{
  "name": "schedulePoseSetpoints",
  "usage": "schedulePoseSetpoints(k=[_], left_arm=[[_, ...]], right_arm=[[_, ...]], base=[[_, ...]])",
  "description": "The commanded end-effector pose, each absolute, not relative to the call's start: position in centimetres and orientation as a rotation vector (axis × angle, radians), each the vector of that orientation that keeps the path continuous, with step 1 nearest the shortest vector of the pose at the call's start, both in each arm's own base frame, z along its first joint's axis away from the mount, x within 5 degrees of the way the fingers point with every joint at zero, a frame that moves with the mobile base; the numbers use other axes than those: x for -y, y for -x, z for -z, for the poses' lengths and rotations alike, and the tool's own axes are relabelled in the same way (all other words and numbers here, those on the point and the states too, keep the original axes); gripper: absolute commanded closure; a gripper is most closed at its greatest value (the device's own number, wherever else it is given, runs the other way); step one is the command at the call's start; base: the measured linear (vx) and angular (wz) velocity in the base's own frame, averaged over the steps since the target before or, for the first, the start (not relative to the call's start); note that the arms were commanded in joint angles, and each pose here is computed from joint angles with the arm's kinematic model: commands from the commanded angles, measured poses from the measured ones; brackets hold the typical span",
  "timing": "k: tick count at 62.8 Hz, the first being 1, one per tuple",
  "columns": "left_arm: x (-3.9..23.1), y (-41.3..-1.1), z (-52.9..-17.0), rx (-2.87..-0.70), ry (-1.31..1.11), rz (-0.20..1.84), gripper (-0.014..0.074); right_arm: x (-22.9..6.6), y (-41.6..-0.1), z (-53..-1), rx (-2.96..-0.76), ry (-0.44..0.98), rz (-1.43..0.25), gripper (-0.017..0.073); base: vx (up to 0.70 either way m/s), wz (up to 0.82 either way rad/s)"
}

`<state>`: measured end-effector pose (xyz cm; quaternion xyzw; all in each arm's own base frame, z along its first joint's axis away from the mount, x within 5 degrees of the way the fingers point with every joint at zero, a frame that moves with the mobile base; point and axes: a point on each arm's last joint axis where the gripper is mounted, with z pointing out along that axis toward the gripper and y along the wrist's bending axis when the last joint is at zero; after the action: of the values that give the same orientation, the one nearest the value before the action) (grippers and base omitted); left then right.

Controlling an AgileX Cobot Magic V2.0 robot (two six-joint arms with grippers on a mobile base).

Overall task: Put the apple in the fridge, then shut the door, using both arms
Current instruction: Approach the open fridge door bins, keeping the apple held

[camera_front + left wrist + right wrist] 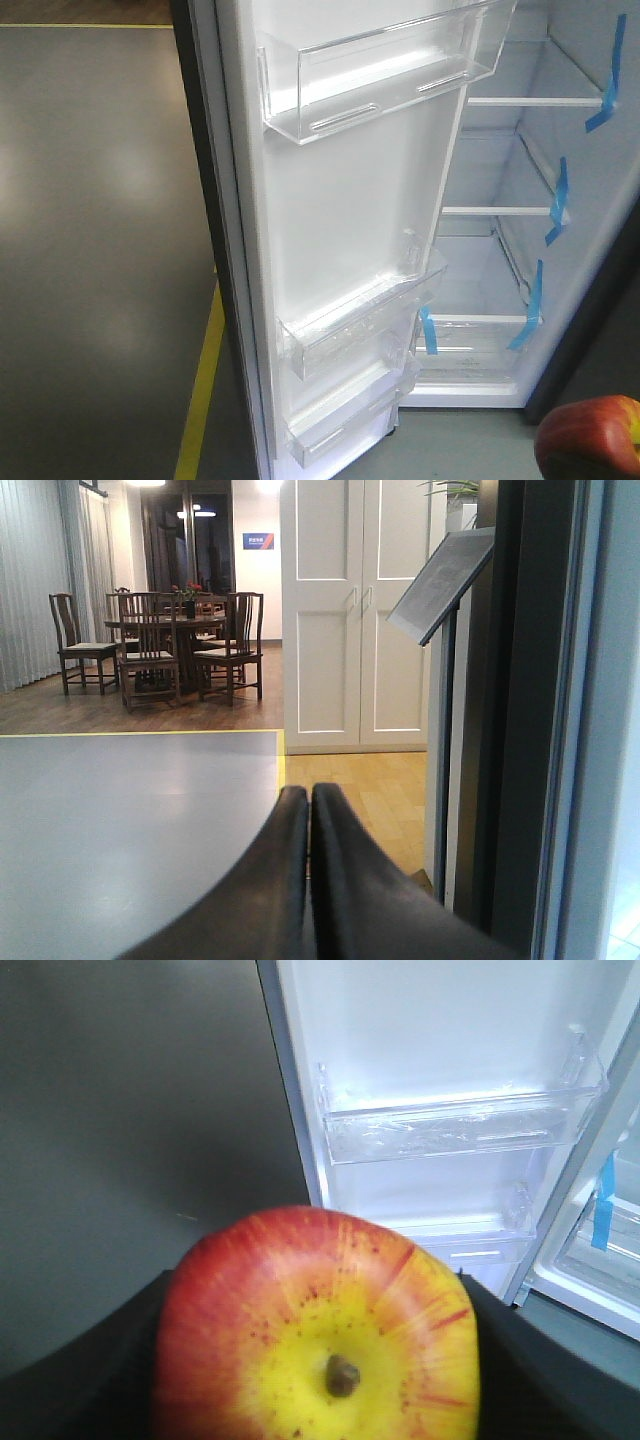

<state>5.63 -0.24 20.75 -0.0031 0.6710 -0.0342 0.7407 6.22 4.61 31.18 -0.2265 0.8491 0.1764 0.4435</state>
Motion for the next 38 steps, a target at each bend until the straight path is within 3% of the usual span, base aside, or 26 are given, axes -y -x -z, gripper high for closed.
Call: schedulePoseSetpoints(k=[1, 38], left_arm=[[0.24, -5.51, -20.8, -1.403, 0.016, 0.088, 0.06], [0.24, -5.51, -20.8, -1.403, 0.016, 0.088, 0.06]], right_arm=[[-4.78, -6.53, -32.65, -2.009, 0.541, -0.456, 0.0204], [-4.78, -6.53, -32.65, -2.009, 0.541, -0.456, 0.0204]], base=[[0.08, -0.02], [0.07, -0.03]])
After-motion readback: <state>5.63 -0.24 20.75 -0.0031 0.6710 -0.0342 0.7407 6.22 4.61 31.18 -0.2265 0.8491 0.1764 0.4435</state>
